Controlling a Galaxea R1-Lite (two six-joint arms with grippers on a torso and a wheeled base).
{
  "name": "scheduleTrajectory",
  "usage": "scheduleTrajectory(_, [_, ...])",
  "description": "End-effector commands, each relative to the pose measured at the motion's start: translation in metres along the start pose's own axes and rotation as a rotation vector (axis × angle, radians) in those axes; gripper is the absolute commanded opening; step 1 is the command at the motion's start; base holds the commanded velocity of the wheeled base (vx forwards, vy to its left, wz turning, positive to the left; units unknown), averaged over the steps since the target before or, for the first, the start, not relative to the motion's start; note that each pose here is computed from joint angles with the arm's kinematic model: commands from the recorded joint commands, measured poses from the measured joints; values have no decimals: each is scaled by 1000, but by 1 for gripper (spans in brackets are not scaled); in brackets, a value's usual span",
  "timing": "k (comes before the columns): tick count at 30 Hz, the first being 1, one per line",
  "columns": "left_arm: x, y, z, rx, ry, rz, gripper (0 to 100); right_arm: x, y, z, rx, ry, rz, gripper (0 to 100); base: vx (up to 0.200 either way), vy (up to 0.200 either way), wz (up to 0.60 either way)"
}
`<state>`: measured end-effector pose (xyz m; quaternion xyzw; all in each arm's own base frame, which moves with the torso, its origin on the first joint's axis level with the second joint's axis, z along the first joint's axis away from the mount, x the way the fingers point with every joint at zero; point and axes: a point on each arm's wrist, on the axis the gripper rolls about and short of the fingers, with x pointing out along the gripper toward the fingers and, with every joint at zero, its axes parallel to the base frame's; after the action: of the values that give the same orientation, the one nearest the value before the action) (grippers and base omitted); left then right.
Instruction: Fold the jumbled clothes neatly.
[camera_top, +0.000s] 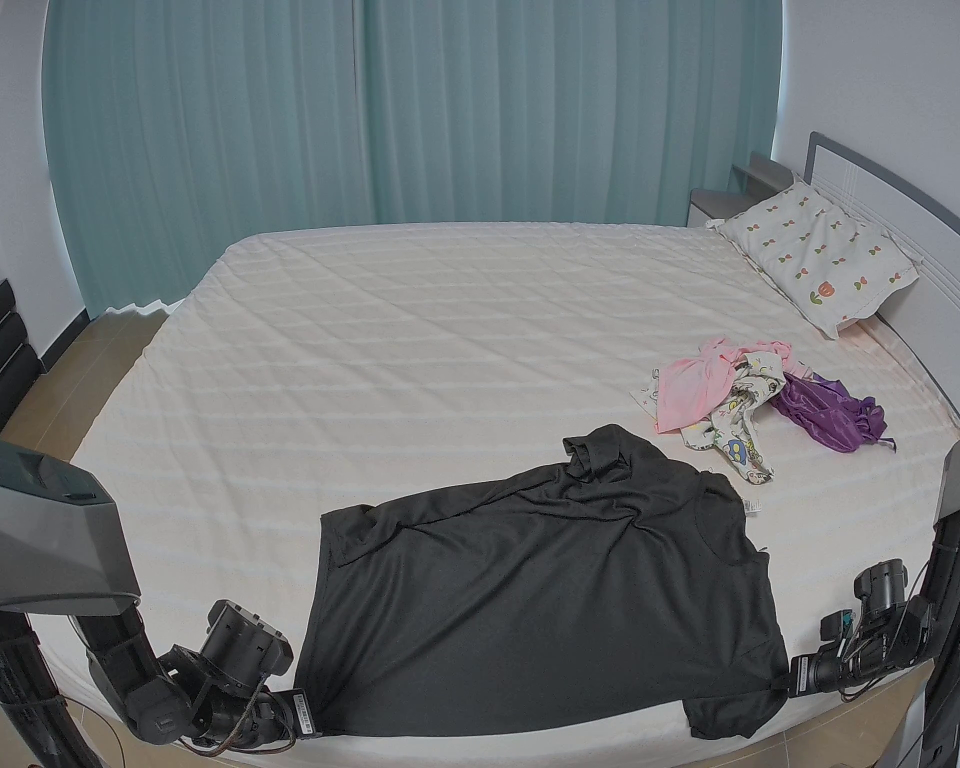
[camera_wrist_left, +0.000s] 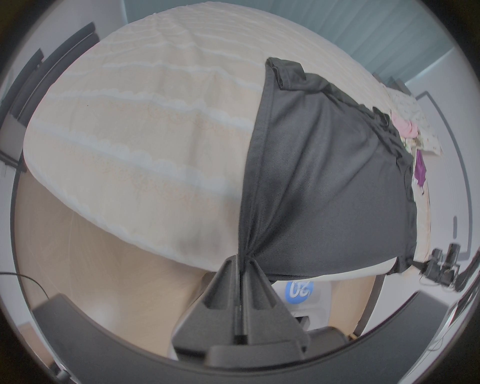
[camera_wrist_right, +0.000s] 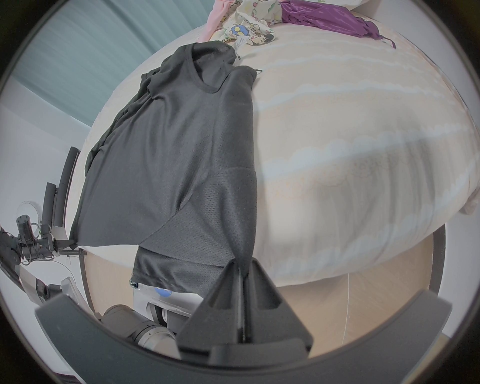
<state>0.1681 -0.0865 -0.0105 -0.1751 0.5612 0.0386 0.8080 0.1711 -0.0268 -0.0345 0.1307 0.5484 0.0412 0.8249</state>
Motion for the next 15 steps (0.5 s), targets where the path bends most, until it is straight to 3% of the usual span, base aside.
scheduleTrajectory(1, [-2,7,-8,37,30,28,0,-11,0,-2,-5,-20,-8,0,0,0,0])
scheduleTrajectory(15, [2,13,-24,107,107,75,0,-11,-2,-14,-58,92,-45,0,0,0,0])
